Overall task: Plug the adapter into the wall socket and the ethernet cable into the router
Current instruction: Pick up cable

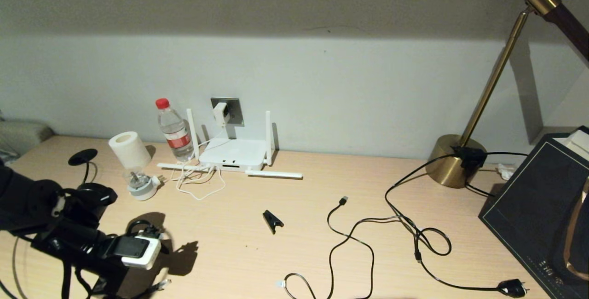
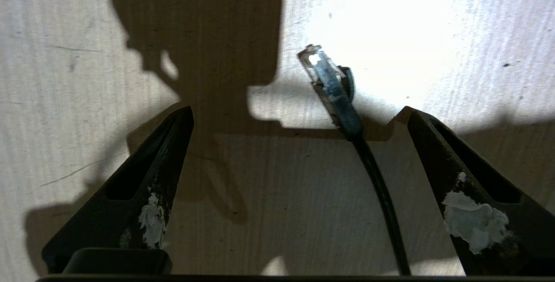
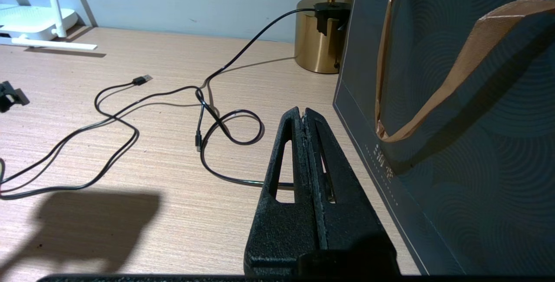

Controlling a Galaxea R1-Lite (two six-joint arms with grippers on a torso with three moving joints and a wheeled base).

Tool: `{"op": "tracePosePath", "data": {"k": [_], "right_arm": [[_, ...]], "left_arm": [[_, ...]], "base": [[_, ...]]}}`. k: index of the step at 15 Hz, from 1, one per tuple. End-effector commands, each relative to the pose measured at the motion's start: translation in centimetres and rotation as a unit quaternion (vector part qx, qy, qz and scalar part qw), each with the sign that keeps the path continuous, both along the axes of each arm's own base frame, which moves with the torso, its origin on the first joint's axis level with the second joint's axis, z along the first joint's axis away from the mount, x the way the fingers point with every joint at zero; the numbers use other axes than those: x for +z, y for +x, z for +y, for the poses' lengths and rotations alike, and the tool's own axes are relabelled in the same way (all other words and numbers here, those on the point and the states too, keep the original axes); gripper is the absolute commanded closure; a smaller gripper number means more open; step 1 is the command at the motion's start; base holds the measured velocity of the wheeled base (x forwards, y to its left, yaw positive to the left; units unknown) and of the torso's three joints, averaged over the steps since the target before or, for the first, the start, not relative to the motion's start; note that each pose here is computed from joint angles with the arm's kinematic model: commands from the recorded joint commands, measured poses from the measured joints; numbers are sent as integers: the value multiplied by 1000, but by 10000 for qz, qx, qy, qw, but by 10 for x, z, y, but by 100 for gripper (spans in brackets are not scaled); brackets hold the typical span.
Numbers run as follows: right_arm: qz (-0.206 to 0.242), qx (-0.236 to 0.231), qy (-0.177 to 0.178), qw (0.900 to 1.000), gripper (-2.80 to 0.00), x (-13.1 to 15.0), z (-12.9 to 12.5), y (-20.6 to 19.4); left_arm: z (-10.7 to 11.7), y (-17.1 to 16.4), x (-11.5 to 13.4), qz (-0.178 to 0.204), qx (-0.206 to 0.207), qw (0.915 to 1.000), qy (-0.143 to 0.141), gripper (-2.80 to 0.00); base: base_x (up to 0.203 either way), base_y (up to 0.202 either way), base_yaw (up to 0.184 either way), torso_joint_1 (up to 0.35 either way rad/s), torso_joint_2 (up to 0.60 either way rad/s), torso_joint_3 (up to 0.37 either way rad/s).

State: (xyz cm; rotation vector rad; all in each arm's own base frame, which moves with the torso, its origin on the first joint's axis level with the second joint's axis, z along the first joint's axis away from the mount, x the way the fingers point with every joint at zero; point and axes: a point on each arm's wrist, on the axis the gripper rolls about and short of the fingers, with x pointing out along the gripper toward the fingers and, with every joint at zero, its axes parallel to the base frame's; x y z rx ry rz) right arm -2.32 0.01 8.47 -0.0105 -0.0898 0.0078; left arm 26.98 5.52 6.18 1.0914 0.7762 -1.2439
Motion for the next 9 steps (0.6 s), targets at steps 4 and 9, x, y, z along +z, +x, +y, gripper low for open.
{"op": "tracePosePath", "data": {"k": [4,9], "right_arm": [[180,5,-2,9998,0,-10,0,3],[180,5,-2,9998,0,-10,0,3]], "left_arm": [[0,-1,-4,84,-35,10000,-27,-280],[2,-1,-6,104,11,9999,-30,-280]], "base": [[0,0,0,0,0,0],[0,0,0,0,0,0]]}}
